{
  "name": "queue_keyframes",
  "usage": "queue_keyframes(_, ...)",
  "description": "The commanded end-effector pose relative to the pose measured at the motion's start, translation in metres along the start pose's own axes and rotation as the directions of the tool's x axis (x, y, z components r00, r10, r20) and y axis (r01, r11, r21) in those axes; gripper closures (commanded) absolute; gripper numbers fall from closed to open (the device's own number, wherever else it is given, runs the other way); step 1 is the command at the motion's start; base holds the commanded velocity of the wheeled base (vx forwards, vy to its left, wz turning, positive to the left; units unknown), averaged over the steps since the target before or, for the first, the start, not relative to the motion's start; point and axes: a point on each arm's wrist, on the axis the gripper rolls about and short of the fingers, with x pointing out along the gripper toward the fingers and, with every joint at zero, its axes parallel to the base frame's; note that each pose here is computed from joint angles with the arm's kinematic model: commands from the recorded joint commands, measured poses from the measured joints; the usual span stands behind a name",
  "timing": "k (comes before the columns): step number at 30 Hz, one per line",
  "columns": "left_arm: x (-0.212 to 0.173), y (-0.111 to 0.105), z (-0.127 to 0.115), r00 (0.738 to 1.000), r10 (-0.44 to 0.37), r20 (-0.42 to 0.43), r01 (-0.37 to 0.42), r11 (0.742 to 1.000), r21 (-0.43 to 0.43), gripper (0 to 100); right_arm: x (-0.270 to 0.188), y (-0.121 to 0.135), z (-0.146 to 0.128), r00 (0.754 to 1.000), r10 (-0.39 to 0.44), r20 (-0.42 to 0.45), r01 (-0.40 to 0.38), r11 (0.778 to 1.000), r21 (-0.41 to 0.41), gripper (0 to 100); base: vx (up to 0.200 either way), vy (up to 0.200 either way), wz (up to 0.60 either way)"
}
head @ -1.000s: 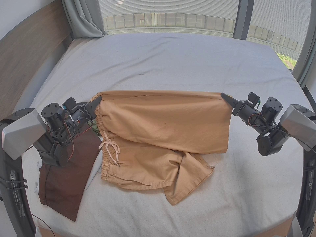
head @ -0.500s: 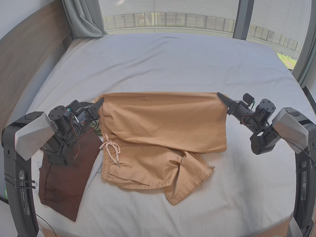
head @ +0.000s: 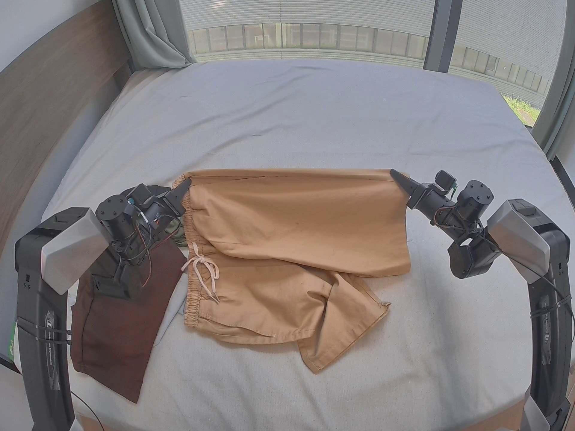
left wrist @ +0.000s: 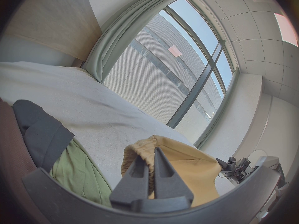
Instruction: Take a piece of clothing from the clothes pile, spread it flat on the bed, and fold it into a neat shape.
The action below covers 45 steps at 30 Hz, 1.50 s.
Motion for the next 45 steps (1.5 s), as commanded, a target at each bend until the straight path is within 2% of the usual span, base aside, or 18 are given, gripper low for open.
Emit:
queue_keyframes(1,0.003,0.007,-0.009,1.000,0.003,-0.002,-0.003,1.000,-0.016,100,0.003,-0.004,-0.006,1.000,0.000,-0.006,0.000,1.000,0.005,100,0.000,0.000,0.00)
queue_keyframes(26,0.014,0.016,-0.014,1.000,-0.008,0.020,0.009,0.999,-0.037,100,0.017,-0.015,-0.008,1.000,0.007,0.005,-0.006,1.000,-0.006,100,0.000,0.000,0.00)
queue_keyframes(27,0.015,0.017,-0.015,1.000,-0.008,0.020,0.009,0.999,-0.039,0,0.017,-0.016,-0.009,1.000,0.005,0.002,-0.005,1.000,-0.004,100,0.000,0.000,0.00)
queue_keyframes(28,0.016,0.017,-0.015,1.000,-0.010,0.020,0.011,0.999,-0.043,0,0.018,-0.016,-0.008,1.000,0.002,0.003,-0.002,1.000,-0.004,0,0.000,0.000,0.00)
queue_keyframes(33,0.015,0.013,-0.016,1.000,-0.011,0.014,0.012,0.991,-0.133,0,0.019,-0.019,-0.010,0.999,-0.032,0.030,0.032,0.999,-0.010,0,0.000,0.000,0.00)
queue_keyframes(37,0.012,0.009,-0.014,1.000,-0.006,0.004,0.006,0.990,-0.140,0,0.013,-0.015,-0.013,0.999,-0.039,0.019,0.039,0.999,-0.003,0,0.000,0.000,0.00)
queue_keyframes(45,-0.009,-0.004,-0.005,0.999,0.014,-0.044,-0.021,0.988,-0.156,0,0.000,0.015,-0.012,1.000,-0.023,-0.008,0.023,1.000,0.015,0,0.000,0.000,0.00)
